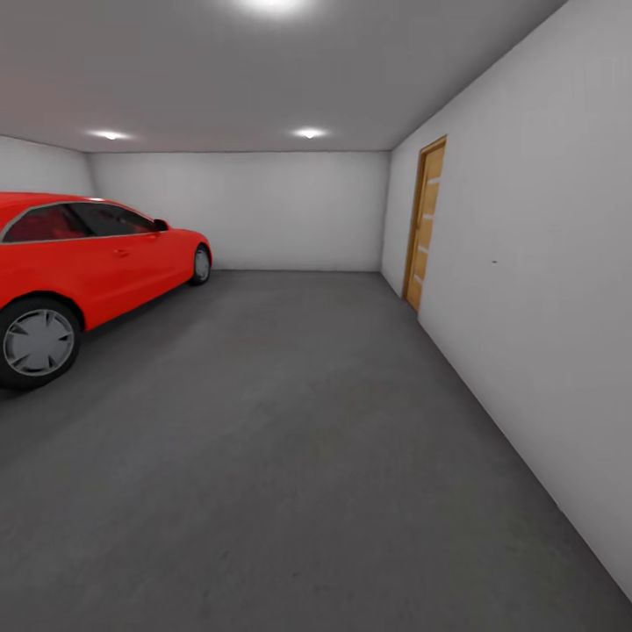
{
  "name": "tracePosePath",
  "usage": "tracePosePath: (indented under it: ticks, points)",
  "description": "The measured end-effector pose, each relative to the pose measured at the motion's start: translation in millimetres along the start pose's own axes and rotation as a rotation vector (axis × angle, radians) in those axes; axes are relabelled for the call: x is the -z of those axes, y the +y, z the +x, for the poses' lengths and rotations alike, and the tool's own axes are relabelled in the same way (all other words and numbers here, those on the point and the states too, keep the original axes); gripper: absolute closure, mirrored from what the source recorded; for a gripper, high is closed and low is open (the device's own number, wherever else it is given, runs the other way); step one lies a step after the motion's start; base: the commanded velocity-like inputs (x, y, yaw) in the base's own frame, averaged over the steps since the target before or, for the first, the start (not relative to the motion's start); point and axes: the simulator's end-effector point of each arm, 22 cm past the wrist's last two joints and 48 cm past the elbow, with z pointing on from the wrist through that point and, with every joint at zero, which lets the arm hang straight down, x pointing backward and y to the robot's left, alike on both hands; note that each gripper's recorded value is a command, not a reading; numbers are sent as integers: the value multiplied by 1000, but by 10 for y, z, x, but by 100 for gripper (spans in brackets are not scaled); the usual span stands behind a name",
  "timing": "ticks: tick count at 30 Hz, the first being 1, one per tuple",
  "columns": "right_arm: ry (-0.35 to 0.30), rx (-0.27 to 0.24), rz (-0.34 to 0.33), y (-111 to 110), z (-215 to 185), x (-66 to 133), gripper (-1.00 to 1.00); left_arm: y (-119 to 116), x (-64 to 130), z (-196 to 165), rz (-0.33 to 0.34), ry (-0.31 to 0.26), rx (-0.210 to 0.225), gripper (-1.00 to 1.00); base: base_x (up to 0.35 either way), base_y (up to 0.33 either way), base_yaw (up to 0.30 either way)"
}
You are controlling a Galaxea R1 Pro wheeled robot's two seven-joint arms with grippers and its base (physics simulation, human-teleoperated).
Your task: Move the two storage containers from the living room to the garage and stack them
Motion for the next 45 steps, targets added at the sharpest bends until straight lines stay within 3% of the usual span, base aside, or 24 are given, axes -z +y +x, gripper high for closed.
tracePosePath:
  ticks: [8,14,45]
  points:
    - [1,0,0,3,0,0,-100,9,0,-2,-1,-1,4,-100,322,0,0]
    - [-2,3,-4,34,-18,0,-100,21,0,-6,-3,-3,34,-100,322,0,0]
    - [-3,12,-5,39,-21,0,-100,12,0,-12,-2,-7,39,-100,322,0,0]
